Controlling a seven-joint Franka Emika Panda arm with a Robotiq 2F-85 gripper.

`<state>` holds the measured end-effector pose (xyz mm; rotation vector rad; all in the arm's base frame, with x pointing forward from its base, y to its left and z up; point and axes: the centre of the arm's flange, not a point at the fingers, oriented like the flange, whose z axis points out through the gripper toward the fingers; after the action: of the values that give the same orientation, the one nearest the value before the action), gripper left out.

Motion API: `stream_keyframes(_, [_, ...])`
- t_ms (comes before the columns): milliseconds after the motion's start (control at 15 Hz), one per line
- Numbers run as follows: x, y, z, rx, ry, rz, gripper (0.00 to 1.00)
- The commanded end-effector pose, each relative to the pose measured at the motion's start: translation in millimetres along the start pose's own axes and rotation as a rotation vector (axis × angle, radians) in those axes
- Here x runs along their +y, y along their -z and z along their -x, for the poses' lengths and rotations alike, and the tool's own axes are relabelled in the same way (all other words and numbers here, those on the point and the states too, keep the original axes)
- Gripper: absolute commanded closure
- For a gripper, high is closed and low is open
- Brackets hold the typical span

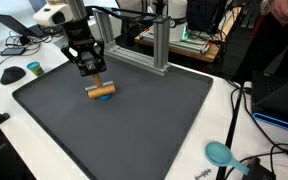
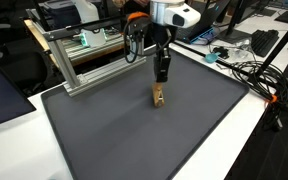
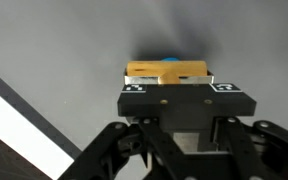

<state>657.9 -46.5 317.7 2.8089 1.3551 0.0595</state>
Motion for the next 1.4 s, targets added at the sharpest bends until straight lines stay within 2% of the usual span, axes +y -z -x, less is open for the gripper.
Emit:
stream_keyframes(0, [-0.7,-26.5,2.7,-0.009,0.018,-0.06,0.78])
stream_keyframes(867, [-14.9,-28.7,-19.3,0.023,0.091,-0.062,0.78])
stream_keyframes(1333, [-7.4,-39.3,0.1,-0.062,0.06,-0.083,0.78])
